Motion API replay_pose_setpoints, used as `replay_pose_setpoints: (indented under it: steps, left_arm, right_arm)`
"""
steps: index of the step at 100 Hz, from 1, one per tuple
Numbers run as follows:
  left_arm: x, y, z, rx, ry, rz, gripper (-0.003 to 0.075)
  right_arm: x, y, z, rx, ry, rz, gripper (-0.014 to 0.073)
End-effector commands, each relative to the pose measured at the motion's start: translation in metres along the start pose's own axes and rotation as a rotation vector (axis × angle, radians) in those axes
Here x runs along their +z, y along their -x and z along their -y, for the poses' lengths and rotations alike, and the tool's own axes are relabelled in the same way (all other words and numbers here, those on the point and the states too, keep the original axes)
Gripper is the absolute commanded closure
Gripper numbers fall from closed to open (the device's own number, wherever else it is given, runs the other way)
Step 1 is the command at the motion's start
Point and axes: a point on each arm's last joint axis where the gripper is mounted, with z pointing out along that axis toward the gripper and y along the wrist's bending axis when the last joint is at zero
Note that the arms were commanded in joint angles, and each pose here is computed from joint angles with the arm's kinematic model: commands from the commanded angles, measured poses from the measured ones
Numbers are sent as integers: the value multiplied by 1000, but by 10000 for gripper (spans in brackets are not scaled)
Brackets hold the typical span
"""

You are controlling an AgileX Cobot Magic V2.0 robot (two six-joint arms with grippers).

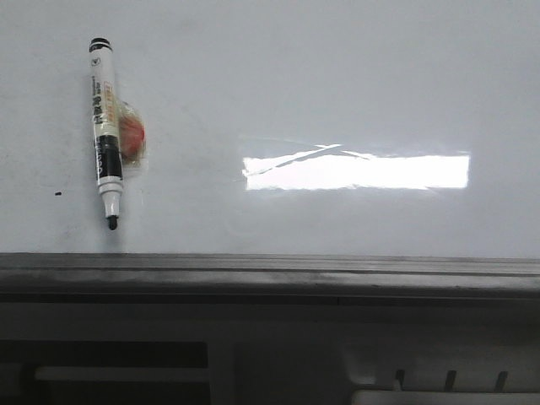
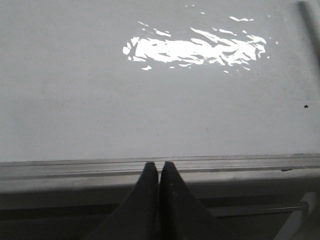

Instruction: Write number 6 on whiteboard

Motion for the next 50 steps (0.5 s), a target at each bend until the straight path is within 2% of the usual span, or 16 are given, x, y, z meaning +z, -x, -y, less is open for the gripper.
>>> replay_pose_setpoints:
  steps: [1,50]
  left_arm:
    - [3,-10,-2,-25,6,20,739]
    - [3,-9,-2,-15,11,30,739]
  right_arm:
    - [2,-7,-1,-20,-8,4,659]
    - [2,-7,-1,-23,-9,8,659]
